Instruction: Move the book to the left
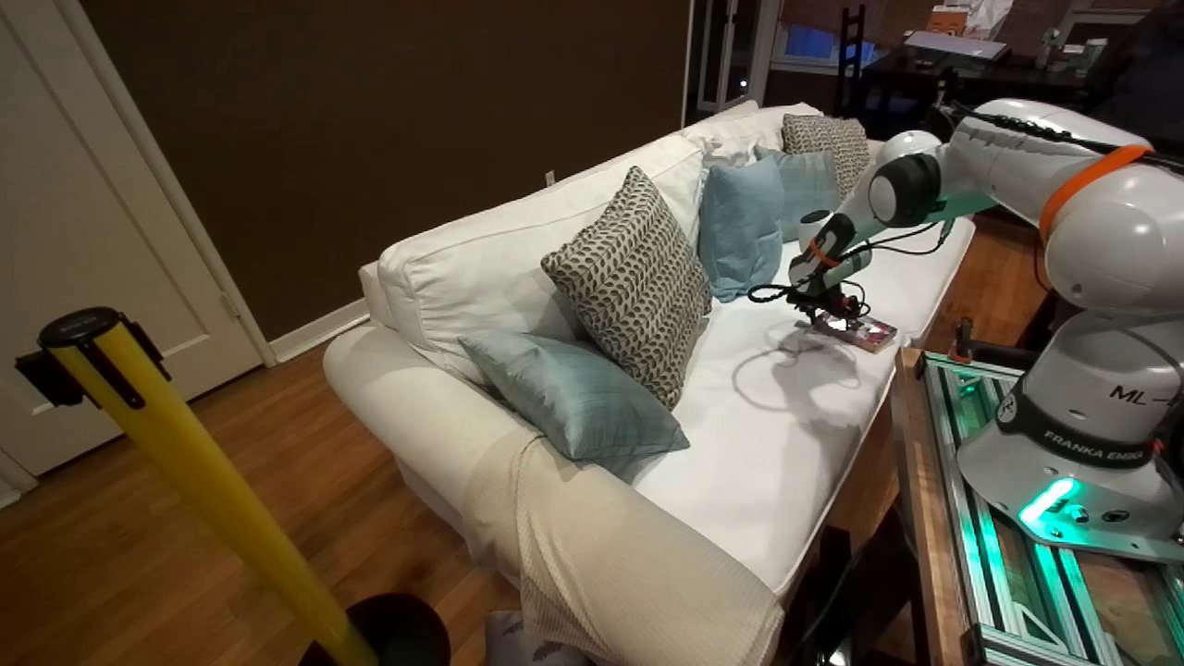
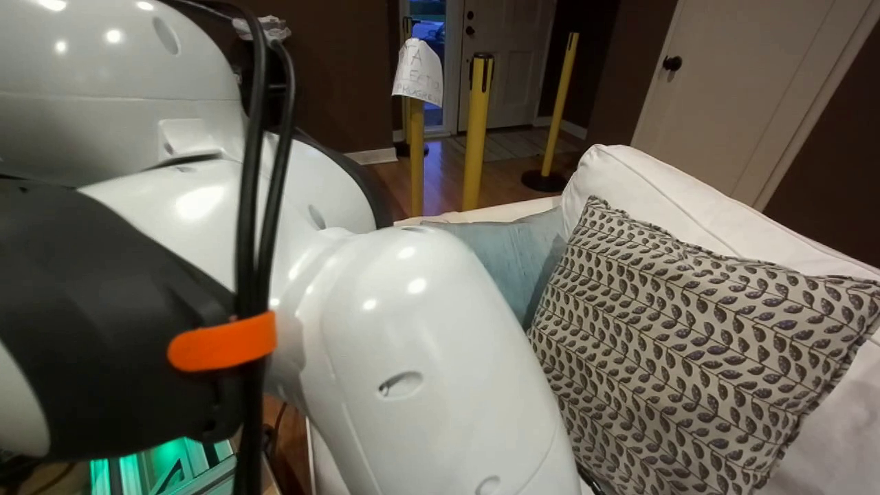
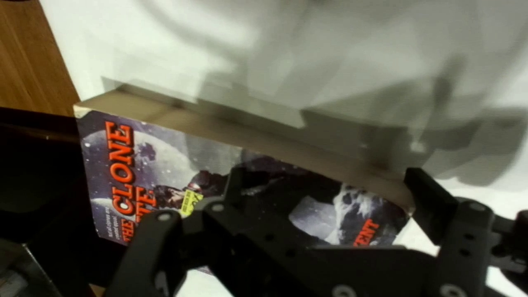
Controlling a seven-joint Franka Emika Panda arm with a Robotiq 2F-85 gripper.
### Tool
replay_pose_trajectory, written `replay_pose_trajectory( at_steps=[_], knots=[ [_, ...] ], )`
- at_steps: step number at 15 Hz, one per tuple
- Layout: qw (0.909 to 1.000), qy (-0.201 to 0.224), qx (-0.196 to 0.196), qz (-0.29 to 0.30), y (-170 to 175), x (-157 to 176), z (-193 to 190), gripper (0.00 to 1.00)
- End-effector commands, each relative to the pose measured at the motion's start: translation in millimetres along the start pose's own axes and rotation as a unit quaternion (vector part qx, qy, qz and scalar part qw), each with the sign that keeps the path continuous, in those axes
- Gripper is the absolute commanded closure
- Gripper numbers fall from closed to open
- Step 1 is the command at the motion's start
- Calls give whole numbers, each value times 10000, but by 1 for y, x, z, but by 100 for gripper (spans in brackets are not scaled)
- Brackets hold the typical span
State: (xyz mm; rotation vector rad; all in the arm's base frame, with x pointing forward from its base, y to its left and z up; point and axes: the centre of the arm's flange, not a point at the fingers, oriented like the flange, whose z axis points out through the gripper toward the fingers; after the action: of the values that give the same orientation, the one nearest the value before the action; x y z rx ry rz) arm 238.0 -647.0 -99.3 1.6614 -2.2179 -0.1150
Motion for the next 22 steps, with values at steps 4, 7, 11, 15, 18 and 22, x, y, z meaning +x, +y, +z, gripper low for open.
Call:
replay_pose_trajectory(
  at_steps=[4,7,11,15,18,22],
  knots=[
    [9999,-117,-77,69,-38,22,37,47],
    [9999,-125,-23,75,-39,25,25,59],
    [9998,-36,182,30,-40,27,4,95],
    [9988,139,406,-219,-38,23,-16,95],
    [9948,321,794,-548,-38,13,-38,94],
    [9784,559,1479,-1334,-34,-14,-70,94]
  ],
)
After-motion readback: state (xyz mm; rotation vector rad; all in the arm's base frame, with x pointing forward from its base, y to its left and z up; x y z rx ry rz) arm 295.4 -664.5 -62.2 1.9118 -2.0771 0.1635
